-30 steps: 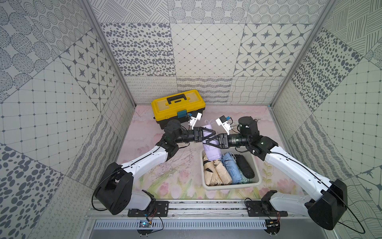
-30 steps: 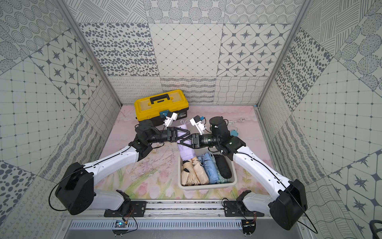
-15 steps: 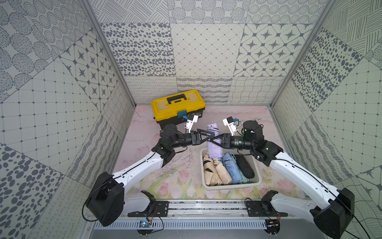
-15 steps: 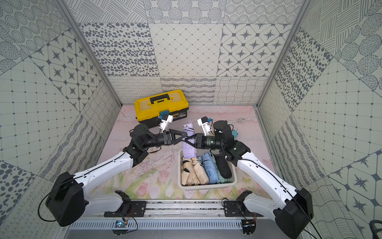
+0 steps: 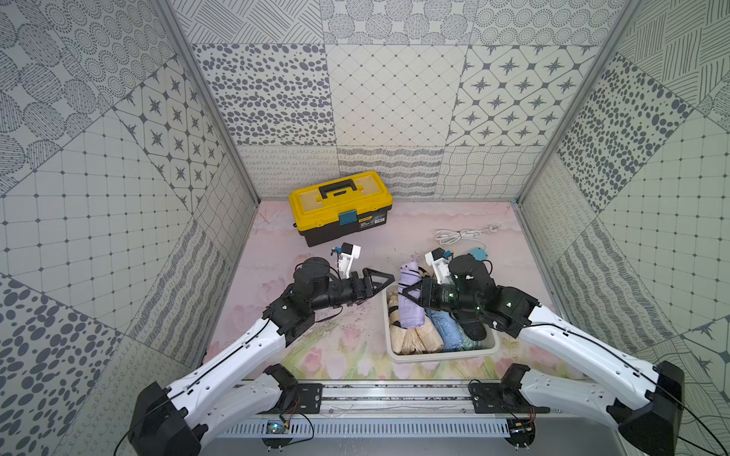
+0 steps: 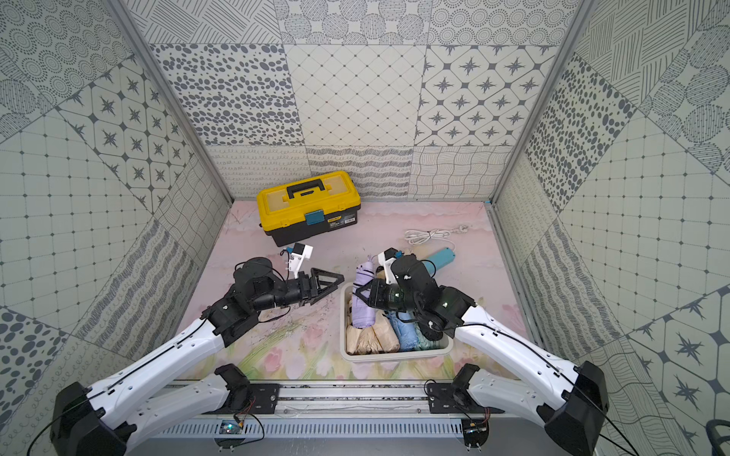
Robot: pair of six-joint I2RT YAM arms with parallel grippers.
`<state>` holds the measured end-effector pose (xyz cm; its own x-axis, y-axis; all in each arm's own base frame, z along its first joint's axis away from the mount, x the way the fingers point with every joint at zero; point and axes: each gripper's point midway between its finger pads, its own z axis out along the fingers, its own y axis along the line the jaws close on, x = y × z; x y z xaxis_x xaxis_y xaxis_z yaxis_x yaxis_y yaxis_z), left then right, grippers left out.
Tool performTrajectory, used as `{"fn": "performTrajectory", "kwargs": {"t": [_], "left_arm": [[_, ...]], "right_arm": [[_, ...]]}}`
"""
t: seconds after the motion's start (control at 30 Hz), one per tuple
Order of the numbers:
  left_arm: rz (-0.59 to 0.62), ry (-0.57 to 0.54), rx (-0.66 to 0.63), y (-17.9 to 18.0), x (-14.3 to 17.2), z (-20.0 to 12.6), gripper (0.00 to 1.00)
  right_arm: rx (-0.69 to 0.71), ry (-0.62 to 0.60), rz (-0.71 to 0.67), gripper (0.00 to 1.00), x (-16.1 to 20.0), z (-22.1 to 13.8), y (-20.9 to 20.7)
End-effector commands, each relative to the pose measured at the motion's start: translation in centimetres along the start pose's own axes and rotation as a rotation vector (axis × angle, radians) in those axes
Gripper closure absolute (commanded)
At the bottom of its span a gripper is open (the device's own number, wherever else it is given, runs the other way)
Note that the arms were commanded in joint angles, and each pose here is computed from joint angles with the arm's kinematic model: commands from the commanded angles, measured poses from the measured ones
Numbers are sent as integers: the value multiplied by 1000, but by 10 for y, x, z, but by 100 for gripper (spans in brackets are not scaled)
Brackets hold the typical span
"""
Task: Put the umbrella into the storage box
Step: Place the umbrella in the storage box, then move the storage box to the center of the board.
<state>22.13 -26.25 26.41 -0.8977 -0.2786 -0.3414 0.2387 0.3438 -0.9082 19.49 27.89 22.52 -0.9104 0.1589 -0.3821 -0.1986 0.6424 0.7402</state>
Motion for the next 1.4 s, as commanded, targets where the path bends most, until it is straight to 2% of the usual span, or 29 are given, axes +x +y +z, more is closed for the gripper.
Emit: {"fn": "performTrajectory", "kwargs": {"t": [0.0, 0.27, 0.47, 0.7, 0.8, 0.93, 1.03, 1.13, 1.27, 1.37], "left_arm": [[-138, 67, -255, 58, 28, -4, 17], [-158, 131, -261, 65, 39, 15, 26], [-173, 129, -343, 83, 41, 15, 33], [-166, 131, -364, 91, 40, 21, 38], [-166, 135, -359, 91, 38, 25, 40], [-158, 147, -358, 89, 38, 30, 43], [-151, 154, -366, 89, 37, 33, 46], [-153, 161, -390, 95, 38, 35, 51], [-133, 173, -419, 98, 39, 41, 57], [-110, 182, -461, 102, 39, 43, 66]], "right_arm": [[10, -63, 24, 79, -2, 2, 1], [20, -2, 12, 79, 20, 31, -4], [1, 67, 26, 78, 42, 49, -8], [11, 155, 28, 77, 67, 61, -20], [47, 151, 22, 68, 68, 61, -30], [109, 115, -17, 35, 60, 55, -37], [161, 31, -76, 19, 42, 33, -38], [233, -65, -114, 14, 23, 0, -48], [292, -175, -121, 14, -2, -42, -63], [308, -232, -112, 15, -19, -62, -69]]}}
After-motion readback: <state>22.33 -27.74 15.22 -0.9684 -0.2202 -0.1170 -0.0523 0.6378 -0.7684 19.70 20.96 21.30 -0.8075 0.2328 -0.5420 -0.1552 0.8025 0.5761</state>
